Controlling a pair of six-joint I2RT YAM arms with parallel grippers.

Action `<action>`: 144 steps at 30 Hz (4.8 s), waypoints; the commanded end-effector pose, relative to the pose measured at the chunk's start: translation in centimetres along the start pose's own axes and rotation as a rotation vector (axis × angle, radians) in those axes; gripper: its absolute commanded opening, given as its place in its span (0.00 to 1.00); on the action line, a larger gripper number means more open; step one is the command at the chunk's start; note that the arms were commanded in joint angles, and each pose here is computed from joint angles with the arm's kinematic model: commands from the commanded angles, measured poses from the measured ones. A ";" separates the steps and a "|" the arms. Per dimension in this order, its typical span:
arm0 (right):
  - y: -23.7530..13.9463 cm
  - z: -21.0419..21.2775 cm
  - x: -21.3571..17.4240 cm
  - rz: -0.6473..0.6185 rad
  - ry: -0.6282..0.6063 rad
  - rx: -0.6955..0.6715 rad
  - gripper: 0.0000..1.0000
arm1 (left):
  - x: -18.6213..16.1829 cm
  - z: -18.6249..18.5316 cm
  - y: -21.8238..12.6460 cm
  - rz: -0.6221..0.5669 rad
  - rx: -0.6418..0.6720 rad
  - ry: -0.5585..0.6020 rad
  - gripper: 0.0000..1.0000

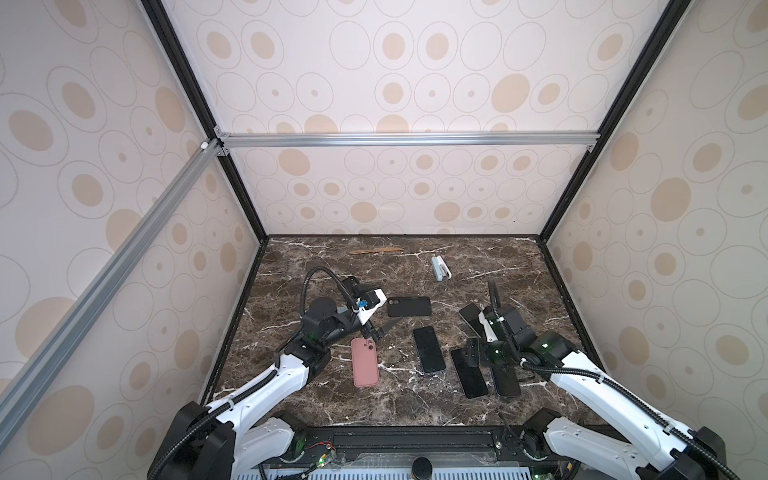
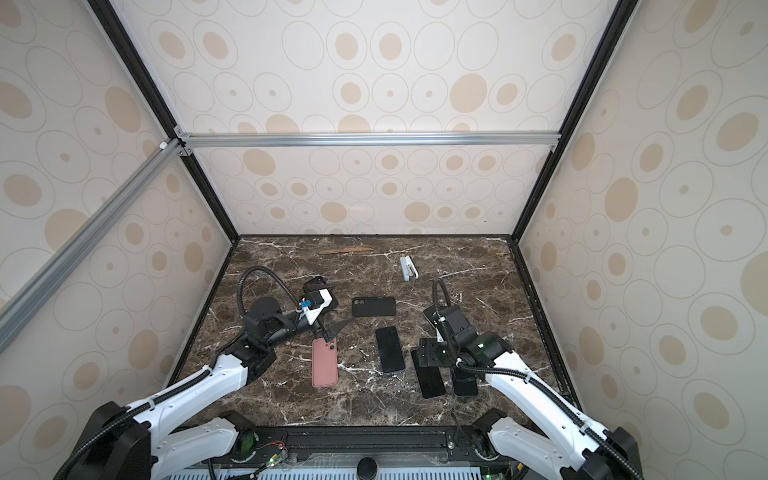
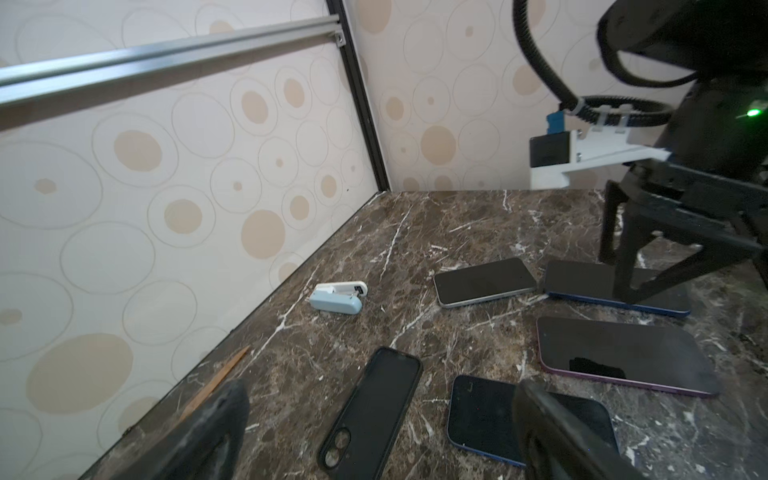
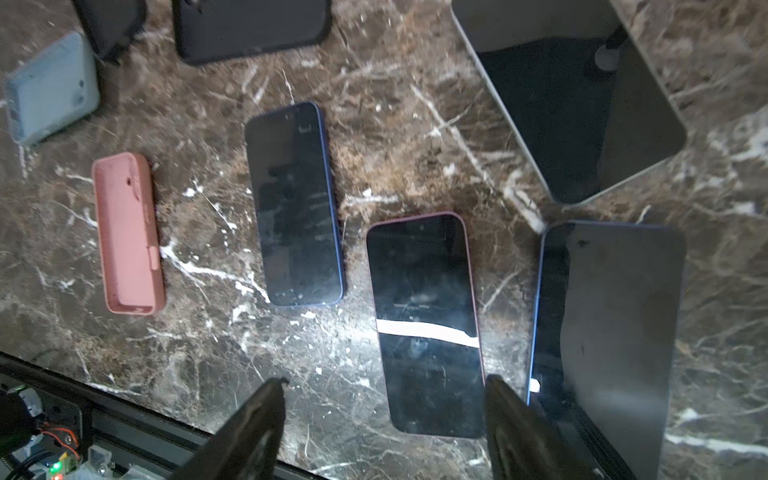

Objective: Put the phone into the phone case

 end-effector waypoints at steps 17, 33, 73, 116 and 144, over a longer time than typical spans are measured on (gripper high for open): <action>7.8 8.2 1.5 0.142 -0.236 -0.087 0.88 | 4.1 5.8 -3.6 -0.102 0.418 0.109 1.00; 11.8 7.0 0.3 0.249 -0.237 -0.194 0.90 | 5.0 6.1 -4.7 -0.129 0.460 0.141 0.99; 9.7 7.6 2.7 0.064 -0.356 -0.132 0.57 | 4.6 8.8 -3.7 0.005 0.534 -0.050 0.99; 0.1 13.3 9.1 -0.445 -0.621 0.150 0.57 | -0.4 1.2 7.0 0.600 -0.209 -0.897 0.74; -1.8 12.9 12.5 -0.520 -0.494 0.044 0.88 | 0.2 0.4 7.8 0.629 -0.281 -0.895 0.00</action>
Point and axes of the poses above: each gripper's point midway between its finger pads, its own y axis out along the fingers, its own z axis along the line the jaws close on, x = y × z, the point moved 1 cm from there along -y, back along the fingers, and after that the axes turned 6 degrees about -y, right-handed, at the moved point
